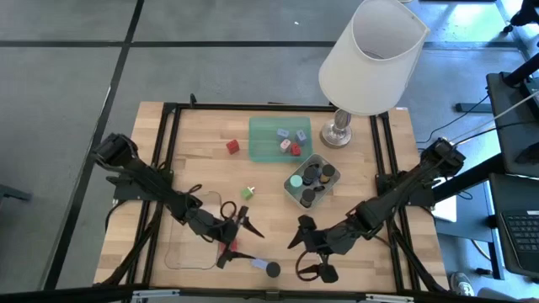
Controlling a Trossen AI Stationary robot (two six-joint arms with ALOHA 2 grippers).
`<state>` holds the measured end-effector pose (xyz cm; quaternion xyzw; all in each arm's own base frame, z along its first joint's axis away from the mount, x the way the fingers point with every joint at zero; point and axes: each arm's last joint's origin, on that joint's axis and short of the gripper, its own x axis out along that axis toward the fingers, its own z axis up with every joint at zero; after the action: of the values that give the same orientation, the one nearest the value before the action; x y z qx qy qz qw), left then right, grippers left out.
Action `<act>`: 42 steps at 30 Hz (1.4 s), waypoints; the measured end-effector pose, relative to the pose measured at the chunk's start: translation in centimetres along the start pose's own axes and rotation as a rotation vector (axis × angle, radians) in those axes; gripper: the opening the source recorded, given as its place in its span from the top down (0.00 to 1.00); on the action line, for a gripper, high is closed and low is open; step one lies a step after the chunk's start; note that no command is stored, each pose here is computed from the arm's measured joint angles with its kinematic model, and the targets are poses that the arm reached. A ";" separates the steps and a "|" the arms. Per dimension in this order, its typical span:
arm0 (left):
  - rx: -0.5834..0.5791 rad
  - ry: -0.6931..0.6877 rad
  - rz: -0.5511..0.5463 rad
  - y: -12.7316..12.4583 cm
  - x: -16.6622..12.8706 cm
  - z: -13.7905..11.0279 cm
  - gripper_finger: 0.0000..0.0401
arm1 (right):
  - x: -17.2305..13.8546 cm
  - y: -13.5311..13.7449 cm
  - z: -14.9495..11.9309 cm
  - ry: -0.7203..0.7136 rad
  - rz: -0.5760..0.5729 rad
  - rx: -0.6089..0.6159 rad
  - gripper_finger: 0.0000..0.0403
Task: Pick & Place Office items
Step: Put the white hourglass into the gray bin
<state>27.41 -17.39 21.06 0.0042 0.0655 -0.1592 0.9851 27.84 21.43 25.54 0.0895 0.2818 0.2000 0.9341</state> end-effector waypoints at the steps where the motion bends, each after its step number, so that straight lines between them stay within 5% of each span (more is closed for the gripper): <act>1: -0.010 -0.002 0.007 0.0 0.3 -0.4 0.25 | -0.4 0.1 0.1 0.006 0.000 0.028 0.11; 7: -0.058 0.040 0.022 -0.3 3.0 -2.3 0.25 | -2.9 0.5 0.5 0.029 0.001 0.123 0.11; 13: 0.005 0.092 -0.132 -1.4 6.3 -2.9 0.25 | -3.5 0.7 0.7 0.027 0.008 0.121 0.11; 18: 0.049 0.199 -0.139 -1.8 7.8 -2.8 0.25 | -3.5 0.6 0.5 0.050 -0.005 0.117 0.11; 42: -0.005 0.278 -0.141 -1.5 8.5 -3.6 0.25 | -3.5 0.6 0.3 0.066 -0.011 0.109 0.11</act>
<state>34.52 -21.34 16.38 0.0191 0.2016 -0.2256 0.9529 25.14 20.44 27.65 0.1322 0.3234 0.1822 0.9191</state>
